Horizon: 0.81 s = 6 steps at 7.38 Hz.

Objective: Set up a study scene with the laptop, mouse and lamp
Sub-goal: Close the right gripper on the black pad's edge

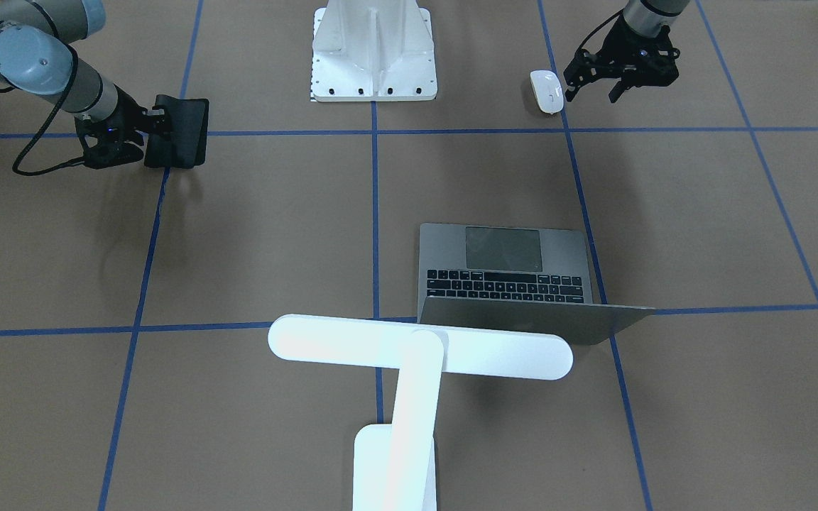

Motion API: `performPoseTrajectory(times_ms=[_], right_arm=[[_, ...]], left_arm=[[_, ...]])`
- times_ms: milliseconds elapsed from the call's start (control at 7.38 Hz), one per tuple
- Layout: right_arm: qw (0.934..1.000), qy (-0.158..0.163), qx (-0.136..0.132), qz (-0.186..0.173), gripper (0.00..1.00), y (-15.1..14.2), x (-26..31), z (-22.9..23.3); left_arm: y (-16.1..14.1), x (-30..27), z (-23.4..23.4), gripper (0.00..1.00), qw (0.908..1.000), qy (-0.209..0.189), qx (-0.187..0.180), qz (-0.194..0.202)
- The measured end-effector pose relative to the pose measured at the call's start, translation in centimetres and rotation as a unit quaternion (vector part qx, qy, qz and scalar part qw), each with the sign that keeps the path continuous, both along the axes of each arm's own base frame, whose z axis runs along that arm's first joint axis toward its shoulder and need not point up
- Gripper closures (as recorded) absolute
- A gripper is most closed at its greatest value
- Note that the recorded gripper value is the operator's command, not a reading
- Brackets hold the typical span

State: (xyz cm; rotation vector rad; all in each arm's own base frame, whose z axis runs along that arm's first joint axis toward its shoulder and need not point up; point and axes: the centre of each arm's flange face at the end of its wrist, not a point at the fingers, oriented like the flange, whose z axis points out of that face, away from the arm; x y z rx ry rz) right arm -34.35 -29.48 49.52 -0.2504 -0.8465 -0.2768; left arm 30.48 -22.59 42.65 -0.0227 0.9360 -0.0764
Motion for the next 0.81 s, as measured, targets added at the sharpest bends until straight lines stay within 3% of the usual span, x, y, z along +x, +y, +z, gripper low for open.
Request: performPoseTrajectory(times_ms=[136,271,407,814], right_arm=[[1.0,0.001,-0.001,-0.002,0.45,0.08,-0.12,0.15],[1.0,0.001,-0.001,-0.003,0.64,0.08,-0.25,0.14],[1.0,-0.001,-0.001,-0.004,0.77,0.04,-0.37,0.04],[1.0,0.001,-0.002,-0.005,0.86,0.11,-0.5,0.12]], left_arm=[[0.0,0.0,0.0,0.0,1.0,0.0,0.0,0.0],[0.0,0.0,0.0,0.0,1.0,0.0,0.0,0.0],[0.0,0.0,0.0,0.0,1.0,0.0,0.0,0.0],[0.0,-0.02,0.01,0.01,1.0,0.0,0.001,0.0]])
